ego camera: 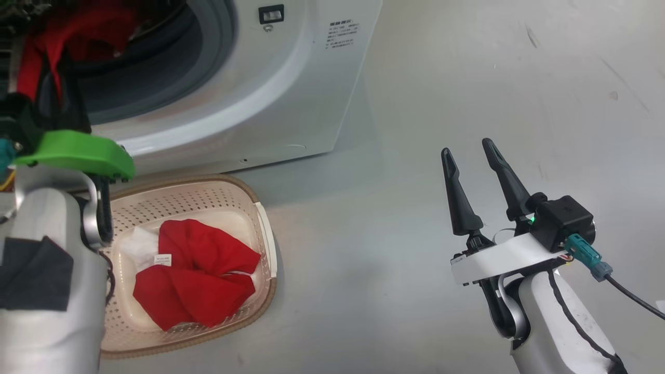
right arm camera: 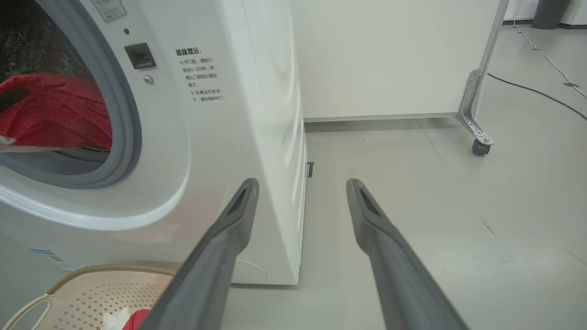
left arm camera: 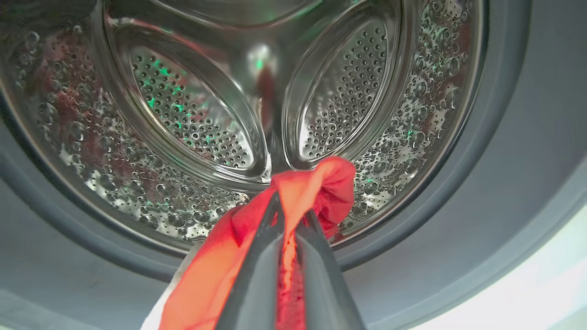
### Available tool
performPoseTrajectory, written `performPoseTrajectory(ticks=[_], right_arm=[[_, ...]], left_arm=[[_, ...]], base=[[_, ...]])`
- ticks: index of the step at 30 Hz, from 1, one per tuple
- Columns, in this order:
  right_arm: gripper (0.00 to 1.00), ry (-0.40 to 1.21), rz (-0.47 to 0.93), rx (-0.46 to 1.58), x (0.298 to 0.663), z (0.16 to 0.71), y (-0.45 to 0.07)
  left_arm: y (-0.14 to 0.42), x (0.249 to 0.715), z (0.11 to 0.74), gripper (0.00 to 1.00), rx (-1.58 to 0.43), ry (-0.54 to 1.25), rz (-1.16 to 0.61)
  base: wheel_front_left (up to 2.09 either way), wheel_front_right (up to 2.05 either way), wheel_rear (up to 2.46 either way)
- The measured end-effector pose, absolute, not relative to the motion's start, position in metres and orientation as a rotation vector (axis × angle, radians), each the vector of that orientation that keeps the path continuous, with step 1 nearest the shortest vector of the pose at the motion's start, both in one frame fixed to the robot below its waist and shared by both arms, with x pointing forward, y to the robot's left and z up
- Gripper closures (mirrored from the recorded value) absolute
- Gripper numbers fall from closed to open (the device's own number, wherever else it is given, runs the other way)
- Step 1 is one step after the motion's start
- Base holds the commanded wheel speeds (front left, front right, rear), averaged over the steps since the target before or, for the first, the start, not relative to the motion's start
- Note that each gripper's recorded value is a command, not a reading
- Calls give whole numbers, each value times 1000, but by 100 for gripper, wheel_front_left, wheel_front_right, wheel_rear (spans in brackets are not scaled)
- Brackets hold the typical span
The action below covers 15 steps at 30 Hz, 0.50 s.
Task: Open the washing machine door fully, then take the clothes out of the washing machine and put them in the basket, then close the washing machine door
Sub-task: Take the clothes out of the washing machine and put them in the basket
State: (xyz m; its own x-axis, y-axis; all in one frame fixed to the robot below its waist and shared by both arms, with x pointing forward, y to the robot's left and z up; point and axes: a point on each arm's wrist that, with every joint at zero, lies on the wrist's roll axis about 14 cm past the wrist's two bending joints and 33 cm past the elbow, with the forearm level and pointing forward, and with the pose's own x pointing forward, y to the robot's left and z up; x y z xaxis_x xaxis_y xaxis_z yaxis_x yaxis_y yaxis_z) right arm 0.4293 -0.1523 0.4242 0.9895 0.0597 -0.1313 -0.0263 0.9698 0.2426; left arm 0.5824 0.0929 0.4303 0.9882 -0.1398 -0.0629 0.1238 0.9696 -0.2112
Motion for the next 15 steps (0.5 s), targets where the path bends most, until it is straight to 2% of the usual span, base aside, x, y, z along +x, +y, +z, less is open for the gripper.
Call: performPoseTrajectory(ticks=[7, 15], right_arm=[[0, 119, 48, 239, 422, 433, -151], [0, 107, 81, 240, 410, 442, -140]], left_arm=[[95, 553, 447, 100, -223, 47, -128], [104, 526, 493, 100, -226, -68, -118]], base=[[0, 0, 0], [0, 0, 0]])
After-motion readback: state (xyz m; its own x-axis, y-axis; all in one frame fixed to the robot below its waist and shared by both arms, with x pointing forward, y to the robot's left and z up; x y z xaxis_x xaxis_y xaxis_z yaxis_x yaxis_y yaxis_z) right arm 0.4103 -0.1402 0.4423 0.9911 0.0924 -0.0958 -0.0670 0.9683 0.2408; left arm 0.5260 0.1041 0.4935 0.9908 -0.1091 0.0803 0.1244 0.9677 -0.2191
